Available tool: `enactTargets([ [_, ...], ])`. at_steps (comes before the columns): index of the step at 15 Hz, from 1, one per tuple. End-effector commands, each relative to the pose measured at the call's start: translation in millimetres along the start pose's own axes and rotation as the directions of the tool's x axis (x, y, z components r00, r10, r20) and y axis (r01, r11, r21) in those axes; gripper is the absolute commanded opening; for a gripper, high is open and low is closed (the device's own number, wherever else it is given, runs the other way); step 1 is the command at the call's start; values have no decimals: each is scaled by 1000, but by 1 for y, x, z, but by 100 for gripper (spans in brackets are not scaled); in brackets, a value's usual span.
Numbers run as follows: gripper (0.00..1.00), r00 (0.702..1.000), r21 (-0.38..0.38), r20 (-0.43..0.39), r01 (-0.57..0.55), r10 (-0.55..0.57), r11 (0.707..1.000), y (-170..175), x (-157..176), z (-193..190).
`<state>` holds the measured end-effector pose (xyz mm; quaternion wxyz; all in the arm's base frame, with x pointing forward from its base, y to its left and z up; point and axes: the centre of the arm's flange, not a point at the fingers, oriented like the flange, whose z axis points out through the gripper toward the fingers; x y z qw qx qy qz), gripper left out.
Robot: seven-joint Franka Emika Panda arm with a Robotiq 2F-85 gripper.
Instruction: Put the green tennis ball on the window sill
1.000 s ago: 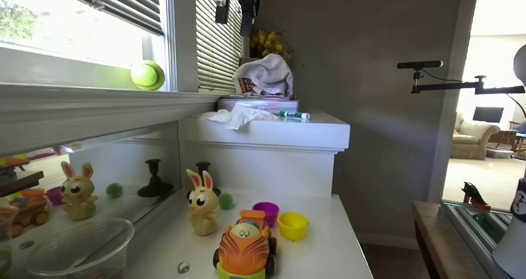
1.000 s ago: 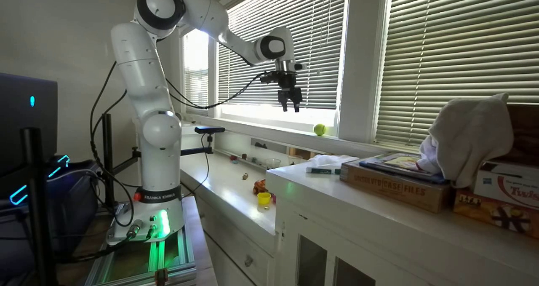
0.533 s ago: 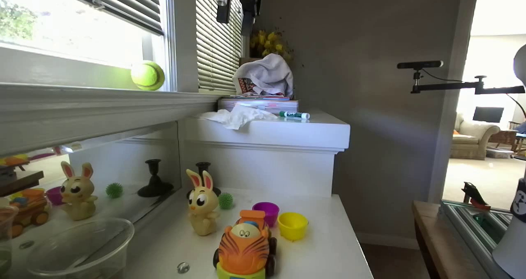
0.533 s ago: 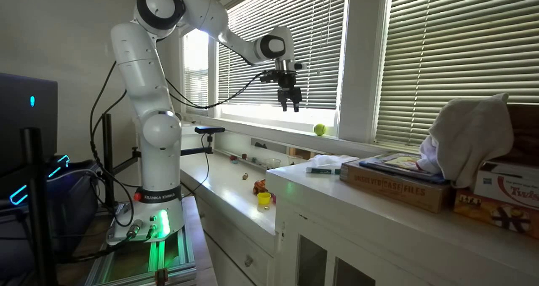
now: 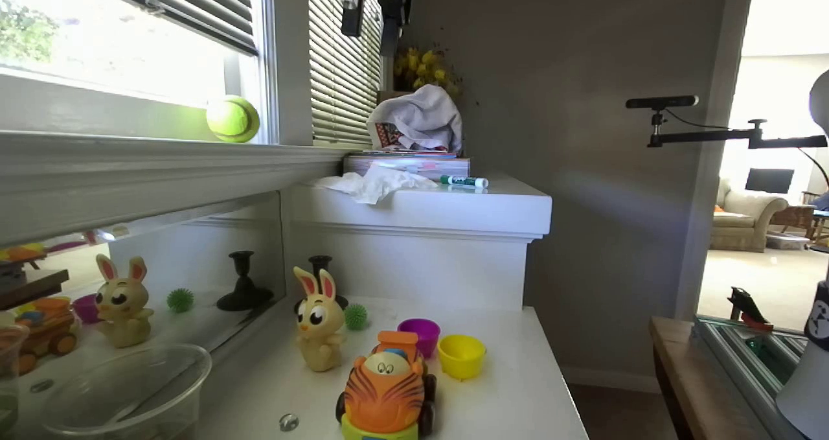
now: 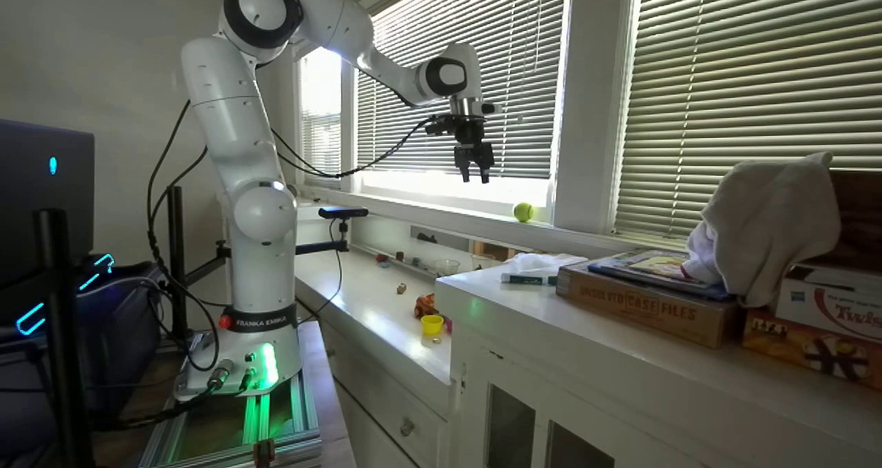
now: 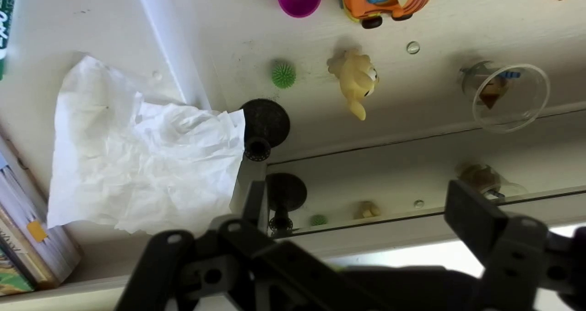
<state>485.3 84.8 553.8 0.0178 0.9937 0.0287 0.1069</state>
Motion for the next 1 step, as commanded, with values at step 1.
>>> enactTargets([
  [1, 100, 1000, 0, 0, 0, 0, 1000, 0, 0, 0],
])
